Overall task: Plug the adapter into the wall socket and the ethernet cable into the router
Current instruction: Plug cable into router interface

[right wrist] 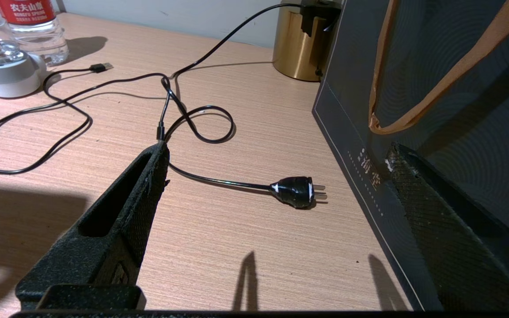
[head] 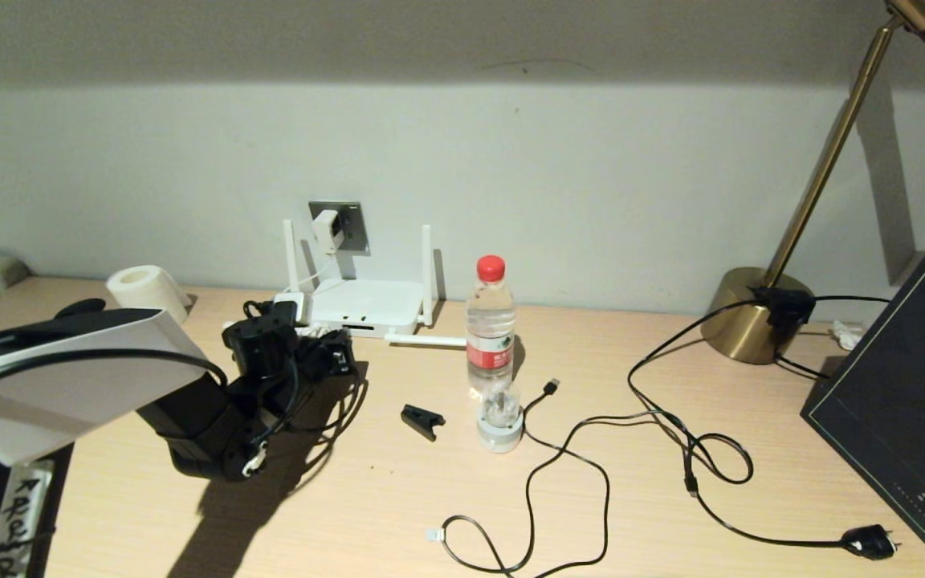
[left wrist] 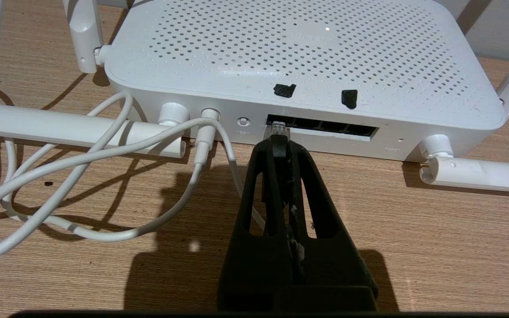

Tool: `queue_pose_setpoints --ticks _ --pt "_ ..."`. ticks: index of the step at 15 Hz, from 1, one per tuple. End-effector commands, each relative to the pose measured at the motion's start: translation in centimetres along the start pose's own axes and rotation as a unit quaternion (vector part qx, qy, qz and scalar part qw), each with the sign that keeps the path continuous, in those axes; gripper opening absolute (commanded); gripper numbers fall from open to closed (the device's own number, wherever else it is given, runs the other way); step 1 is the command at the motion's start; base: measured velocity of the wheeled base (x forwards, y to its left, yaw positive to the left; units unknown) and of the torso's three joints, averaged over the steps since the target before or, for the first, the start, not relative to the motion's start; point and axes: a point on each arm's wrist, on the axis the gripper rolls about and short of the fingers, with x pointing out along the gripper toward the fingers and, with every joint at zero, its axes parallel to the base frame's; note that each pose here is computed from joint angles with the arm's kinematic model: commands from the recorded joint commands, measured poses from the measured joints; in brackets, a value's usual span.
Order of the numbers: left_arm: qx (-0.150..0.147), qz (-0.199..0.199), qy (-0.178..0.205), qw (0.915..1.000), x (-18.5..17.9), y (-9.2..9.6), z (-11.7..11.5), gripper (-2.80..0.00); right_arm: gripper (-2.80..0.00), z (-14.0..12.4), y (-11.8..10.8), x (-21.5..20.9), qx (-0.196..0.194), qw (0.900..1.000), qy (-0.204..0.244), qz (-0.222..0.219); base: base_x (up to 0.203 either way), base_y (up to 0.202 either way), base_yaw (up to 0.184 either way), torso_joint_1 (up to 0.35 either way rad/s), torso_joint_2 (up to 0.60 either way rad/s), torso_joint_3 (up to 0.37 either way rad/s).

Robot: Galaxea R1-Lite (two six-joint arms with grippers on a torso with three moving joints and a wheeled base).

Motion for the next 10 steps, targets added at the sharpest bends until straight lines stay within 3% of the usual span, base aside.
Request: queue_pose_setpoints --ticks 1,10 --pt "-0.001 0.0 -0.004 1.0 0.02 0.0 0.1 -2.8 0.0 -0.81 0.08 0.18 0.0 1.0 0.015 0.002 0.0 0.0 0.0 0.0 0.0 0.0" --pt "0.0 0.001 -0.008 1.0 0.21 -0.02 0.21 -2.8 0.0 -0.81 0.08 0.18 0.0 1.0 0.015 0.002 0.0 0.0 0.0 0.0 0.0 0.0"
